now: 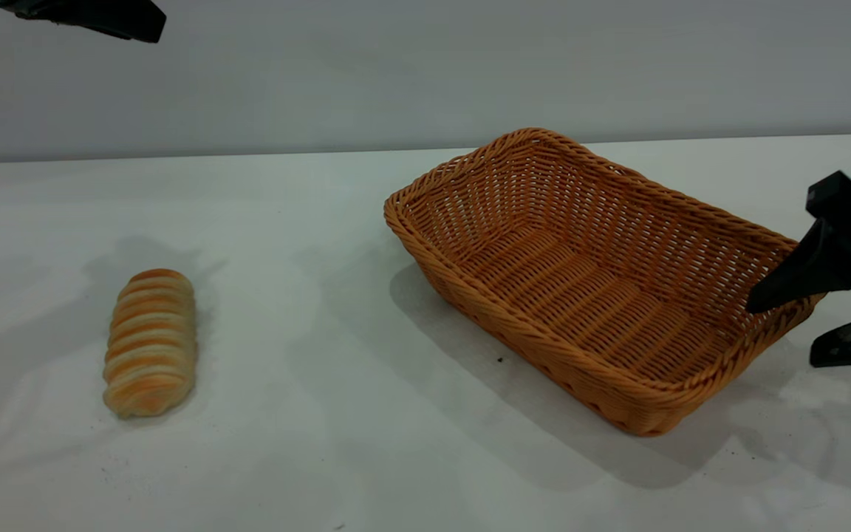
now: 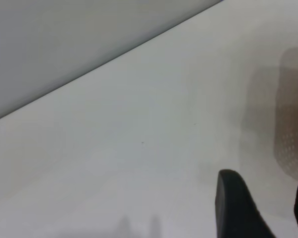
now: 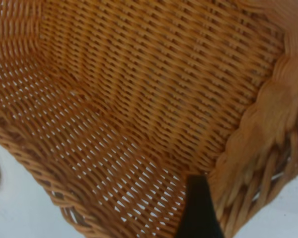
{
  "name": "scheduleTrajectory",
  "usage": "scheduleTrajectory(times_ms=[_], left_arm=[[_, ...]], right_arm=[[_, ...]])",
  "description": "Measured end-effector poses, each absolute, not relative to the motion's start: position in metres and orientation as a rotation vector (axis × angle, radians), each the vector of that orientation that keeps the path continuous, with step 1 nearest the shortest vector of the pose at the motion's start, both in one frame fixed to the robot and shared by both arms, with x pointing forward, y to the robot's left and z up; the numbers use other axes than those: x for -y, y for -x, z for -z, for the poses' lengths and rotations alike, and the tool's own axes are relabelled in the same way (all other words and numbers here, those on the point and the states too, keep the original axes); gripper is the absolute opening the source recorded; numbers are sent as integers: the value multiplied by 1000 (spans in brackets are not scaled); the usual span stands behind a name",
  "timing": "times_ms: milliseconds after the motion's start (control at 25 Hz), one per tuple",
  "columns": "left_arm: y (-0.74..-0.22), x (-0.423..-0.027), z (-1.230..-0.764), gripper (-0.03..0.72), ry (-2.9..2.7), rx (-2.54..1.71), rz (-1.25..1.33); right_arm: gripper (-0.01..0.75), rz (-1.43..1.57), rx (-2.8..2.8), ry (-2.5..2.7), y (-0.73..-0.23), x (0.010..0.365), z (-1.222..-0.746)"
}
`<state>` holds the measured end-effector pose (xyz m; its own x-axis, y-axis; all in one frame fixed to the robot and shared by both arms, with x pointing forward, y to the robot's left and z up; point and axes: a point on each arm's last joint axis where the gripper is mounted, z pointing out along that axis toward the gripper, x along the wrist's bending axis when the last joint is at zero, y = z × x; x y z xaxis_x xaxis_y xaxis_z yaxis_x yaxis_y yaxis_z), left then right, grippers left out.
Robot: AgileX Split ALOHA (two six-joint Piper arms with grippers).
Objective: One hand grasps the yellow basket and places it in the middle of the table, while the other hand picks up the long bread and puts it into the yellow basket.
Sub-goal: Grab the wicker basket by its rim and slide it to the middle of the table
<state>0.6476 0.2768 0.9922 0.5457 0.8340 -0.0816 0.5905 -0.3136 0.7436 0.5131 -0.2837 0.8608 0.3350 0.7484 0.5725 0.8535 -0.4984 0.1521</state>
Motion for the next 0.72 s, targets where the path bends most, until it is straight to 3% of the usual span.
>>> scheduleTrajectory(times_ms=[320, 720], left_arm=[[-651, -279, -973, 357, -2061, -1194, -375], [-653, -284, -935, 357, -2151, -1303, -274]], right_arm=[[548, 931, 1386, 2363, -518, 278, -840], [487, 913, 1377, 2325, -532, 273, -821]])
